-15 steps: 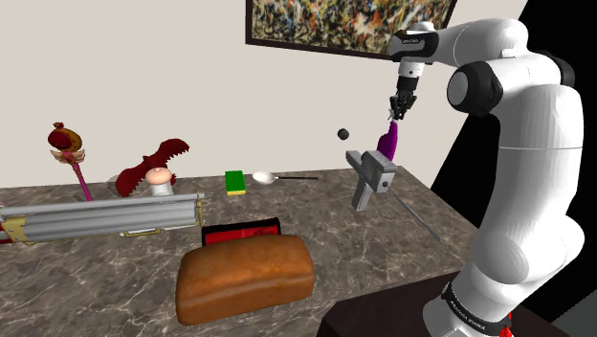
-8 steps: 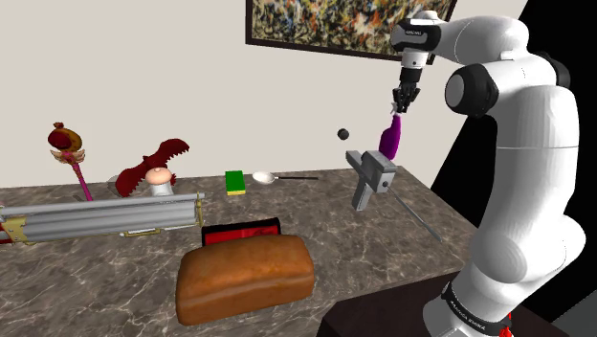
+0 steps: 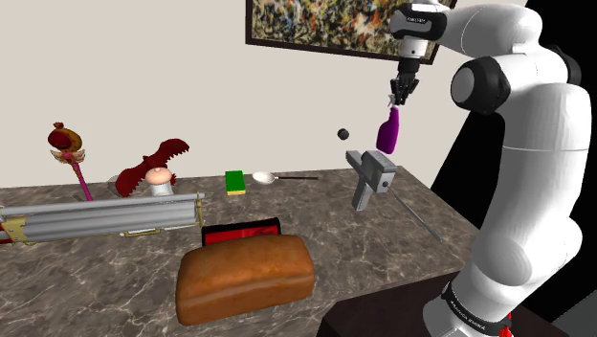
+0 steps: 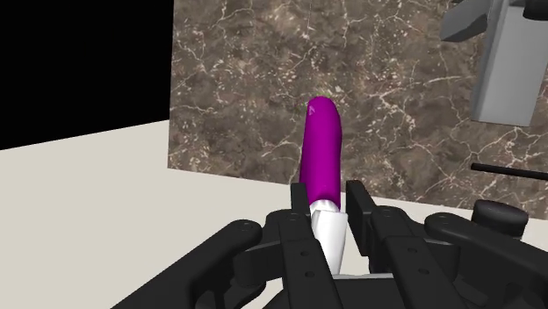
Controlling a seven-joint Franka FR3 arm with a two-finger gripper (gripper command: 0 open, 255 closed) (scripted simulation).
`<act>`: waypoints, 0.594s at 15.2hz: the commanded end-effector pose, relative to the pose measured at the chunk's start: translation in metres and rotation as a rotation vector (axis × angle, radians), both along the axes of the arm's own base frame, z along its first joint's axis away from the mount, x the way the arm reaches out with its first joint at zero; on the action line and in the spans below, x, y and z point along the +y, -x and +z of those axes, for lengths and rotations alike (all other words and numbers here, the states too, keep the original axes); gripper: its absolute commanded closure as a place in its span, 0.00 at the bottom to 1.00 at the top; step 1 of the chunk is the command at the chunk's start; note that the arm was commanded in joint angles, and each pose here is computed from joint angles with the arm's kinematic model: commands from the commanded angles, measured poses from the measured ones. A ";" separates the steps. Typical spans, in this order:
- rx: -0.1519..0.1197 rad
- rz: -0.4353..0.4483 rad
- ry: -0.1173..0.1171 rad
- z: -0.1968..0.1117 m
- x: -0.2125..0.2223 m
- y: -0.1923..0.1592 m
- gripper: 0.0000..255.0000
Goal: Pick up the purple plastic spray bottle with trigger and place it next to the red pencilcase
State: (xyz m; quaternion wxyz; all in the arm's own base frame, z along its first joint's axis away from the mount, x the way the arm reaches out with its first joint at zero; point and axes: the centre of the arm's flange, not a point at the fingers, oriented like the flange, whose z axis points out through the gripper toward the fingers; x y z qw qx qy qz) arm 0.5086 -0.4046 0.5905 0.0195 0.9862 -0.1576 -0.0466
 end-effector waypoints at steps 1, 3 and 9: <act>-0.001 0.000 0.001 0.009 0.026 0.000 1.00; -0.001 0.000 0.001 0.017 0.051 -0.001 1.00; -0.001 0.000 0.001 0.039 0.127 -0.005 1.00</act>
